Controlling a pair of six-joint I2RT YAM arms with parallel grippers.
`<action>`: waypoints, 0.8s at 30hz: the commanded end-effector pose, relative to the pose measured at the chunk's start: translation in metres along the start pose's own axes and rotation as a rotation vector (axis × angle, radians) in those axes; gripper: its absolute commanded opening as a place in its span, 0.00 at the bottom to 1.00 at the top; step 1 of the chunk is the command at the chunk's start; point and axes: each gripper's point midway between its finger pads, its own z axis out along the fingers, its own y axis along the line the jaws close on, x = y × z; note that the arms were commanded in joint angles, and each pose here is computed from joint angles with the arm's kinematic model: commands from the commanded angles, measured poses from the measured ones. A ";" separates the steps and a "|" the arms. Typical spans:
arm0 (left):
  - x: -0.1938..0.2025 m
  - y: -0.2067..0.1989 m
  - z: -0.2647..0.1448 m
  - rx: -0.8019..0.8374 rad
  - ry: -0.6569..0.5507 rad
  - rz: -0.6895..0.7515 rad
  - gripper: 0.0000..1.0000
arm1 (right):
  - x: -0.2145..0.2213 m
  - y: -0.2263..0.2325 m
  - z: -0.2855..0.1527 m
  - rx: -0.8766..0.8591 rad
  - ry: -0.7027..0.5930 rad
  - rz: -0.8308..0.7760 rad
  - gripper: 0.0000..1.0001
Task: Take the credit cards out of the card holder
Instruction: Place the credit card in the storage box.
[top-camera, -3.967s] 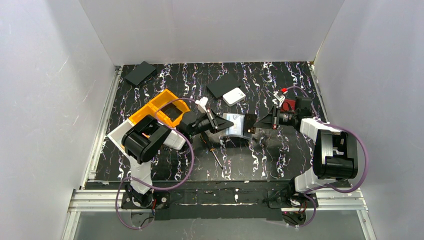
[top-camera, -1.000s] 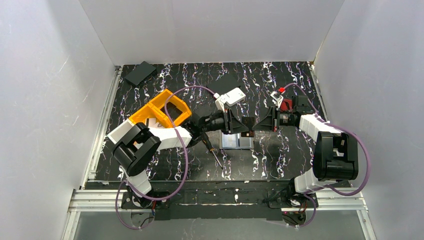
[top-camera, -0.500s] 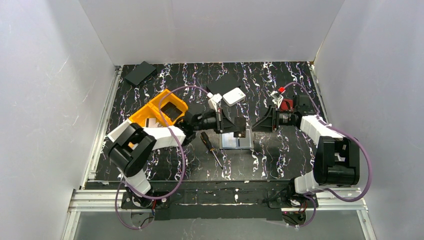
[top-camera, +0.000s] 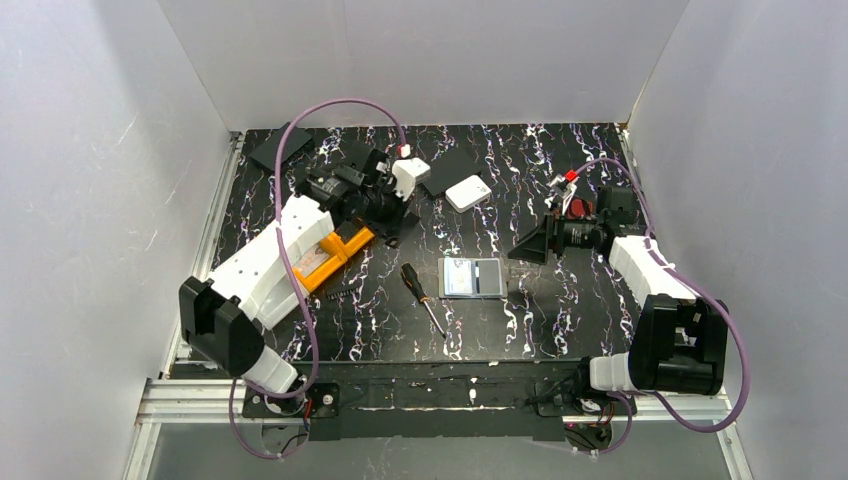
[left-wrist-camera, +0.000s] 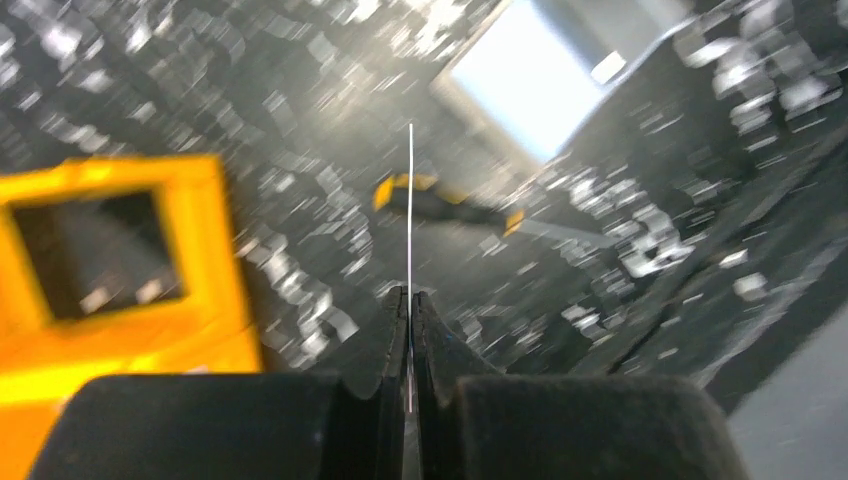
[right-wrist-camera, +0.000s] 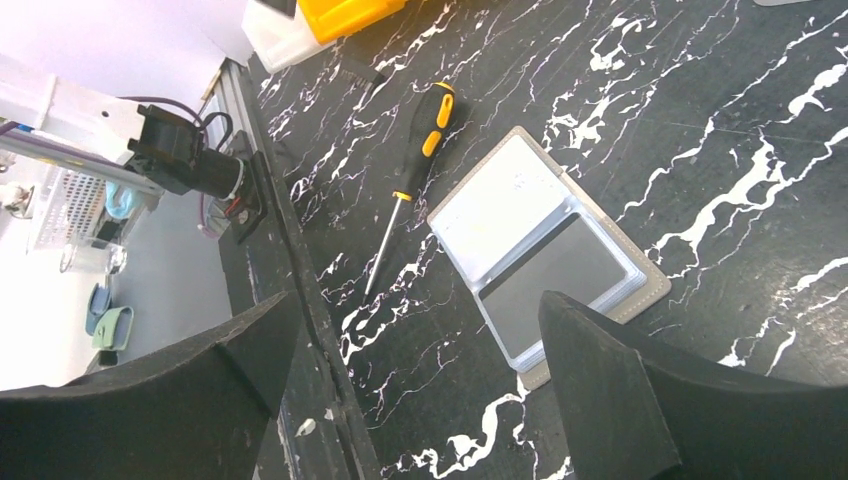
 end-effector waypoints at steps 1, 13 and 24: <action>0.082 0.066 -0.042 -0.203 0.471 0.195 0.00 | -0.017 0.000 -0.008 0.032 -0.020 -0.079 0.98; 0.066 0.141 -0.024 -0.281 0.491 0.246 0.00 | -0.013 -0.008 -0.009 0.024 -0.012 -0.043 0.98; 0.065 0.174 0.001 -0.270 0.442 0.231 0.00 | -0.007 -0.013 -0.006 0.006 -0.001 -0.005 0.98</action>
